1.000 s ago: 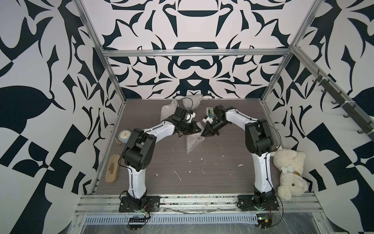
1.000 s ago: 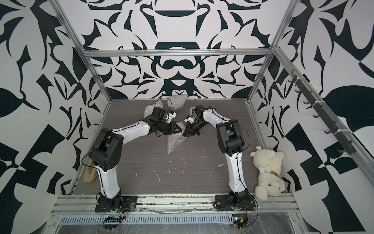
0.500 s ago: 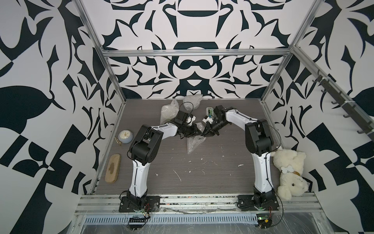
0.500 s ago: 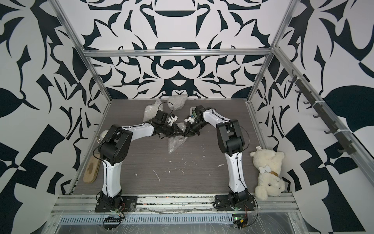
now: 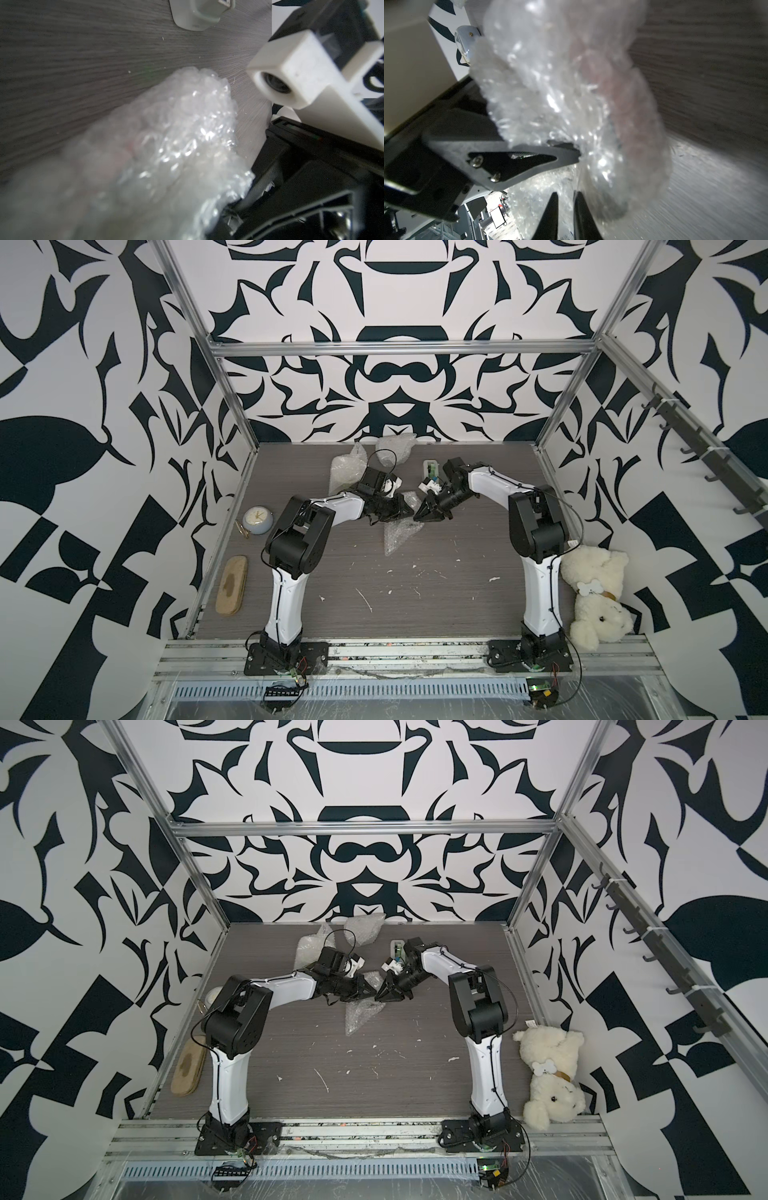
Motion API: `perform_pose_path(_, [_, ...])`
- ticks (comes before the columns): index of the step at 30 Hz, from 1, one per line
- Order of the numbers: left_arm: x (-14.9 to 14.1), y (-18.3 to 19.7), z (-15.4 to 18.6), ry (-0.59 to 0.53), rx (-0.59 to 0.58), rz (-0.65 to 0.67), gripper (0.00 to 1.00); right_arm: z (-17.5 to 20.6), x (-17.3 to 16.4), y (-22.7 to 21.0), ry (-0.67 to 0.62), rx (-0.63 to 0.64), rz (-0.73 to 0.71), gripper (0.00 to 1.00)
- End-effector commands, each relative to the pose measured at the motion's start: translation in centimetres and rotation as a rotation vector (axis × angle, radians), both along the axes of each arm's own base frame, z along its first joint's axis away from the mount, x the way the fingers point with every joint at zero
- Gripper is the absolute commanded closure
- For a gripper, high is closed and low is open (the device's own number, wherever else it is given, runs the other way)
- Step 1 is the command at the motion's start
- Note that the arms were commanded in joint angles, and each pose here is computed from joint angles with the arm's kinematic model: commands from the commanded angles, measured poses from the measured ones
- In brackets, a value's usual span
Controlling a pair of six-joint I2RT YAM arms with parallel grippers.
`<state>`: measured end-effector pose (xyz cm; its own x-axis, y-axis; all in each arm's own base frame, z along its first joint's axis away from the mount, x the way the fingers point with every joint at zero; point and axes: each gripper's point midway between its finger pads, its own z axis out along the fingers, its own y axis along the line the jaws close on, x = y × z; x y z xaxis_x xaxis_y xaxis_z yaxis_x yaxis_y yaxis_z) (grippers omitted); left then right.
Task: Wrap bowls in bubble wrap
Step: Stick the tape on the bubble wrap.
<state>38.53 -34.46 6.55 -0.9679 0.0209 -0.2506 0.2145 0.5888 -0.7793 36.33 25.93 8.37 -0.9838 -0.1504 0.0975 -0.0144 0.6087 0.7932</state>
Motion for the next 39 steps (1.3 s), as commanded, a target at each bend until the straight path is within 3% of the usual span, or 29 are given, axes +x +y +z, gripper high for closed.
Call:
perform_pose_path(1, [0.0,2.6,-4.7,0.08,0.127,0.061,0.88,1.9,-1.1,-1.0,0.013,-0.004,-0.008,0.78])
perform_pose_path(13, [0.1,2.5,-4.3,0.077,0.121,0.054,0.87,2.2,-1.2,-2.7,-0.04,-0.129,-0.004,0.7])
perform_pose_path(24, [-0.3,1.9,-3.5,0.062,0.125,0.039,0.85,7.8,4.8,-1.2,-0.26,-0.116,-0.082,0.75])
perform_pose_path(32, [-0.4,1.4,-3.2,0.06,0.131,0.029,0.83,4.3,5.0,2.6,-0.193,-0.063,-0.021,0.89])
perform_pose_path(39, [-0.4,1.5,-3.5,0.062,0.139,0.028,0.82,1.0,3.2,2.2,-0.114,-0.079,-0.001,0.94])
